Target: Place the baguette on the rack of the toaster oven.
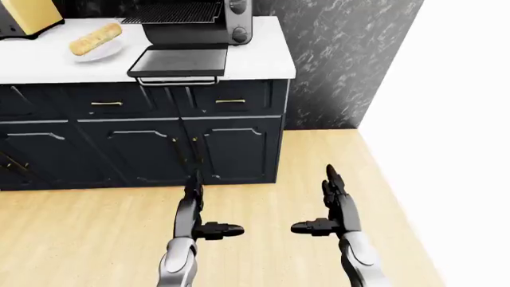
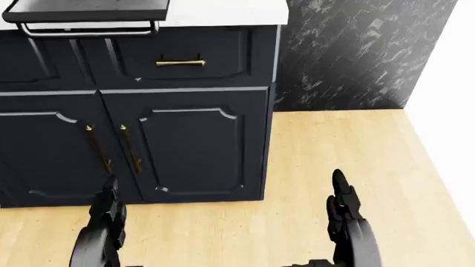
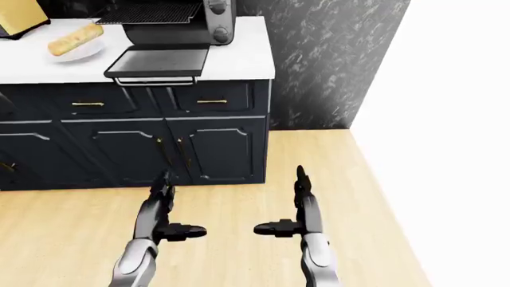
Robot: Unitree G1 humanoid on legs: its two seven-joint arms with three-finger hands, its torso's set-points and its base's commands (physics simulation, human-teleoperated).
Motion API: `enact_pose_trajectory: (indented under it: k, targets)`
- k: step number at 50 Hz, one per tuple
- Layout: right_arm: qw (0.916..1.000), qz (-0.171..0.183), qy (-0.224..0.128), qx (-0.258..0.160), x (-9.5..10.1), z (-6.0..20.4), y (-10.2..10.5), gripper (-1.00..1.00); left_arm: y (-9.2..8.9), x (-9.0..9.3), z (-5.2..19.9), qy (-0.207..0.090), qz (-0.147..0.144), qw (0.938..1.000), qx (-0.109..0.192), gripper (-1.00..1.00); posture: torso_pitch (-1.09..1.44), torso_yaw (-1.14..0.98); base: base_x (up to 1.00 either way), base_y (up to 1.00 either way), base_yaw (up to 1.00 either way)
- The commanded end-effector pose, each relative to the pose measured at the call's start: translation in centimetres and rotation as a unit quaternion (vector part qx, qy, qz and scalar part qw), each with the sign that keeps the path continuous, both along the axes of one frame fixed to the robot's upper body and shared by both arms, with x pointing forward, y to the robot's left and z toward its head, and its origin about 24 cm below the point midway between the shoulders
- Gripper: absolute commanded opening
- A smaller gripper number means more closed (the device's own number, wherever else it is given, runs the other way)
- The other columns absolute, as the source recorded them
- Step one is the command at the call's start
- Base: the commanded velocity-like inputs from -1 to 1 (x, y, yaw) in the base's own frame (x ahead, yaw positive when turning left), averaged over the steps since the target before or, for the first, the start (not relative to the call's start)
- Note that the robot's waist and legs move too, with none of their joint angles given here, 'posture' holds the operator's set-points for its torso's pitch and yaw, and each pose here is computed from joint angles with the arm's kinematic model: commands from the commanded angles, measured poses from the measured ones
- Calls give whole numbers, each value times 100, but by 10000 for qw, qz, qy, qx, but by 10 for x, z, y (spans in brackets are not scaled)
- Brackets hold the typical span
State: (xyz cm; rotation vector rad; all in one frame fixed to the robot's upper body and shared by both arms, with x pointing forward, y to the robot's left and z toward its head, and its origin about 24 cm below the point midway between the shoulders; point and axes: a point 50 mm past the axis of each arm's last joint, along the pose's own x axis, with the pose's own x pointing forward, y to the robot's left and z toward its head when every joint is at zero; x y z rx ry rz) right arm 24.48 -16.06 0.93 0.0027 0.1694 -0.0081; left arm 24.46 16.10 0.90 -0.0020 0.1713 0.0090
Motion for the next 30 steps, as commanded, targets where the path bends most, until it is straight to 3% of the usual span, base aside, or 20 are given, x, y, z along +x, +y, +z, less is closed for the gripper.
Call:
enact_pose_trajectory:
  k: [1, 6, 10, 15, 19, 25, 30]
  targets:
    - [9948, -92, -1015, -73, 13, 49, 1, 100, 0, 15, 34, -830, -61, 9965, 36, 100, 0, 0, 0, 0, 0]
    - [9921, 10, -1252, -67, 13, 68, 4, 100, 1, 20, 47, -916, 1, 9957, 136, 100, 0, 0, 0, 0, 0]
    - [9895, 144, -1407, -310, 15, 88, 7, 100, 3, 22, 64, -1034, 41, 9944, 228, 100, 0, 0, 0, 0, 0]
    - [9807, 191, -1894, -445, 15, 134, 9, 100, 7, 27, 110, -1374, 49, 9897, 394, 100, 0, 0, 0, 0, 0]
    - [9743, 198, -2180, -523, 16, 156, 8, 100, 11, 27, 140, -1635, 87, 9851, 533, 100, 0, 0, 0, 6, 0]
    - [9691, 169, -2382, -619, 14, 175, 4, 100, 22, 22, 158, -1801, 260, 9815, 597, 100, 0, 0, 6, 35, 0]
    - [9690, 214, -2398, -550, 12, 171, 5, 100, 25, 18, 165, -1903, 339, 9793, 605, 100, 0, 0, 23, 65, 0]
